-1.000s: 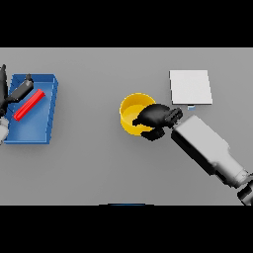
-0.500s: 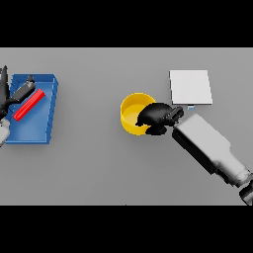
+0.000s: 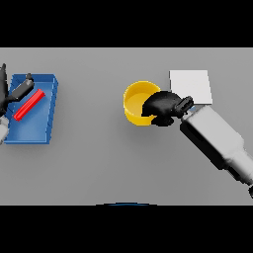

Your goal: Pick up the red beaker and tilt it to pour out 1 green nut into yellow bowl. Pick up the yellow bowl and place it on the metallic measuring scale.

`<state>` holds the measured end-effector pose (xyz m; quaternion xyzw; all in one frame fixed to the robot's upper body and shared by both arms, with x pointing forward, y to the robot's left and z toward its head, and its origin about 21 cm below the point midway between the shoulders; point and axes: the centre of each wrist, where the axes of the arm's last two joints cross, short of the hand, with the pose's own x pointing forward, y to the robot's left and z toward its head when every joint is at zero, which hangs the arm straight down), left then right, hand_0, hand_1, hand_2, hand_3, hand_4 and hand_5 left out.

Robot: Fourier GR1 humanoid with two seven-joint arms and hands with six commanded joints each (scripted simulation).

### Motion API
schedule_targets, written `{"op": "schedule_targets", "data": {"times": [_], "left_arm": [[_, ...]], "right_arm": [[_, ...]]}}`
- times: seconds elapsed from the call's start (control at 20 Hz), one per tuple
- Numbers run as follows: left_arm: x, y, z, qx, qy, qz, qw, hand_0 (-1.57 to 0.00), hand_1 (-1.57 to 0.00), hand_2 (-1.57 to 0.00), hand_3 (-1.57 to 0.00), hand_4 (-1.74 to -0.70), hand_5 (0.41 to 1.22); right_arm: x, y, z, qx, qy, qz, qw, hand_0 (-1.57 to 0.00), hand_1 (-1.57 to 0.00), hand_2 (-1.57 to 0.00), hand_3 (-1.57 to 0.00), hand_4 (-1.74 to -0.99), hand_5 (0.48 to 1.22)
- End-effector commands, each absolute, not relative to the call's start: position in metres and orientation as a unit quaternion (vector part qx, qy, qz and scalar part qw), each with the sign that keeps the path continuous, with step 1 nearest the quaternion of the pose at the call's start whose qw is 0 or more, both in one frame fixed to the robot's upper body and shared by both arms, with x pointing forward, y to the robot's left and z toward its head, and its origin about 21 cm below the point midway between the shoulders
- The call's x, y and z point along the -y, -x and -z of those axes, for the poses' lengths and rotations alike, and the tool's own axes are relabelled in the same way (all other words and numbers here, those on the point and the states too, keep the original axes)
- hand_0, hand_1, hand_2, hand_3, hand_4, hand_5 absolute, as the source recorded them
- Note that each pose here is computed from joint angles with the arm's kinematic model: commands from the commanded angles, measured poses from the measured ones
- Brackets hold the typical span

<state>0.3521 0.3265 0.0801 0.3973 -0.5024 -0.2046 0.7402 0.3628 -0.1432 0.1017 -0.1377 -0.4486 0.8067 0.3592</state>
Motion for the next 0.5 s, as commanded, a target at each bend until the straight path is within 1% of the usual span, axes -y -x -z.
{"op": "schedule_targets", "data": {"times": [0.0, 0.15, 0.25, 0.35, 0.45], "left_arm": [[-0.326, -0.351, -0.079, 0.509, -0.395, 0.206, 0.736, 0.0, 0.0, 0.0, 0.0, -0.74, 0.696], [-0.325, -0.349, -0.081, 0.513, -0.397, 0.206, 0.733, 0.0, 0.0, 0.0, 0.0, -0.74, 0.697], [-0.328, -0.351, -0.085, 0.514, -0.393, 0.202, 0.735, 0.0, 0.0, 0.0, 0.0, -0.75, 0.697], [-0.328, -0.349, -0.083, 0.509, -0.395, 0.203, 0.737, 0.0, 0.0, 0.0, 0.0, -0.74, 0.702], [-0.326, -0.351, -0.086, 0.508, -0.398, 0.203, 0.737, 0.0, 0.0, 0.0, 0.0, -0.74, 0.708]], "right_arm": [[0.144, -0.363, -0.108, 0.452, 0.148, -0.802, 0.36, -1.56, -1.56, -1.41, -1.26, -1.738, 1.219], [0.153, -0.365, -0.119, 0.468, 0.166, -0.786, 0.369, -1.57, -1.57, -1.44, -1.27, -1.74, 1.22], [0.16, -0.37, -0.119, 0.471, 0.172, -0.781, 0.372, -1.57, -1.57, -1.44, -1.38, -1.74, 1.22], [0.164, -0.374, -0.125, 0.466, 0.187, -0.773, 0.387, -1.57, -1.57, -1.47, -1.31, -1.74, 1.22], [0.176, -0.382, -0.134, 0.476, 0.2, -0.762, 0.391, -1.57, -1.57, -1.49, -1.26, -1.741, 1.221]]}}
